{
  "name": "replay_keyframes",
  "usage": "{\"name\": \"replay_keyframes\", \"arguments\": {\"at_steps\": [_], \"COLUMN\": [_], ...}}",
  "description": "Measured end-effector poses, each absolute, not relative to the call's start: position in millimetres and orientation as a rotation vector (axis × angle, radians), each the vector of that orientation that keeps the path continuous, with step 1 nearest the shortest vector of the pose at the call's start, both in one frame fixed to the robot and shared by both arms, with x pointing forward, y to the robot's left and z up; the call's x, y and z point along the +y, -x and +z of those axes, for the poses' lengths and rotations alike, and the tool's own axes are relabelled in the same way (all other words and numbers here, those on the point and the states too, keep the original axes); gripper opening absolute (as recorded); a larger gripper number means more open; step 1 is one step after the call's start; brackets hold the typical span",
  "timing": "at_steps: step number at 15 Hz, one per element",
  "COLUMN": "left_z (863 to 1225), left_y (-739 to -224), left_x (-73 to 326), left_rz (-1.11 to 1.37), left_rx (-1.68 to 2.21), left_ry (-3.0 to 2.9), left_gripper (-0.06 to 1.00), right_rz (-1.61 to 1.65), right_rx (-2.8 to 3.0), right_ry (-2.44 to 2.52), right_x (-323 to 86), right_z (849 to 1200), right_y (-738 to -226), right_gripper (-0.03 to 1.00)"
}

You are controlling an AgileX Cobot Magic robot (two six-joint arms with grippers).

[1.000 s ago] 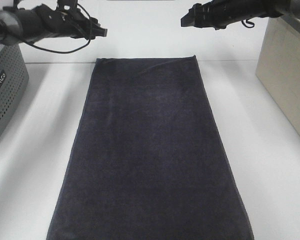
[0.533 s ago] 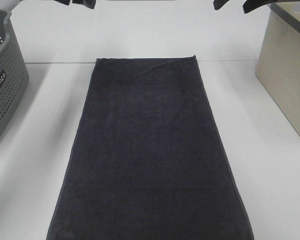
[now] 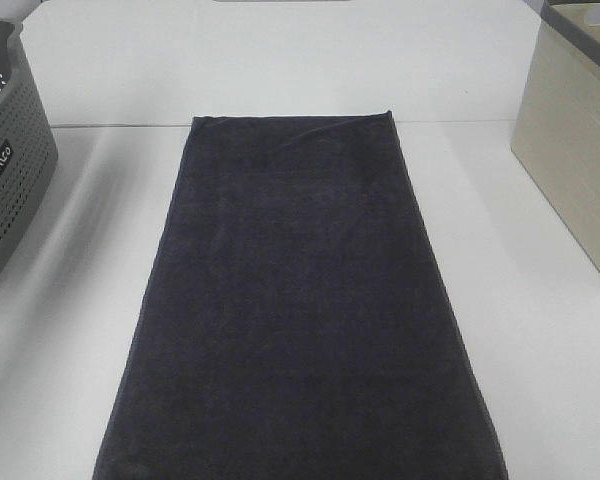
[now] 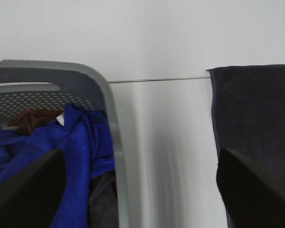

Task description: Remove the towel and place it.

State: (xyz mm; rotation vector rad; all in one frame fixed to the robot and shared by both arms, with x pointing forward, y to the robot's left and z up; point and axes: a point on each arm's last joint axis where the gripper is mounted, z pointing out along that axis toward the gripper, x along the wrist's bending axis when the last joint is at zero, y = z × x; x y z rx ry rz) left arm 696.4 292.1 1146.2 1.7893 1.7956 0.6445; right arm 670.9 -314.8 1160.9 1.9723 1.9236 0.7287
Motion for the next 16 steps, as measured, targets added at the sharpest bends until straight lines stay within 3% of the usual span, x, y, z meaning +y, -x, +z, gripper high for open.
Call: {"name": "replay_keyframes", "arguments": {"at_steps": [2,5,9,16], "left_z": [1153.3,1159.1,1170.1,1179.1], "left_y": [-685.0,-653.5,-566.4,-402.7], "left_x": [312.2,309.8,310.3,307.6], "left_rz": [0.592,0.516,0.593,0.752], "left_rx": [1.863,1.893,1.883,1.798], "left_ry": [-1.770,-1.819,-1.808,-1.722], "left_gripper": [0.81,0.80,0.79,0.79], "right_rz": [0.736,0.674,0.636,0.760], "right_rx": [1.911,1.964,1.979,1.882], "right_ry": [-1.975,-2.021,-2.055,-1.946], "right_x": [-314.9,-308.6,-300.6,-289.4], "right_z": [1173.8,1177.9,1171.0,1143.1], "right_y": [-652.6,-584.5,-471.8,-323.9], "right_gripper": [0.78,0.77,0.77,0.77]}}
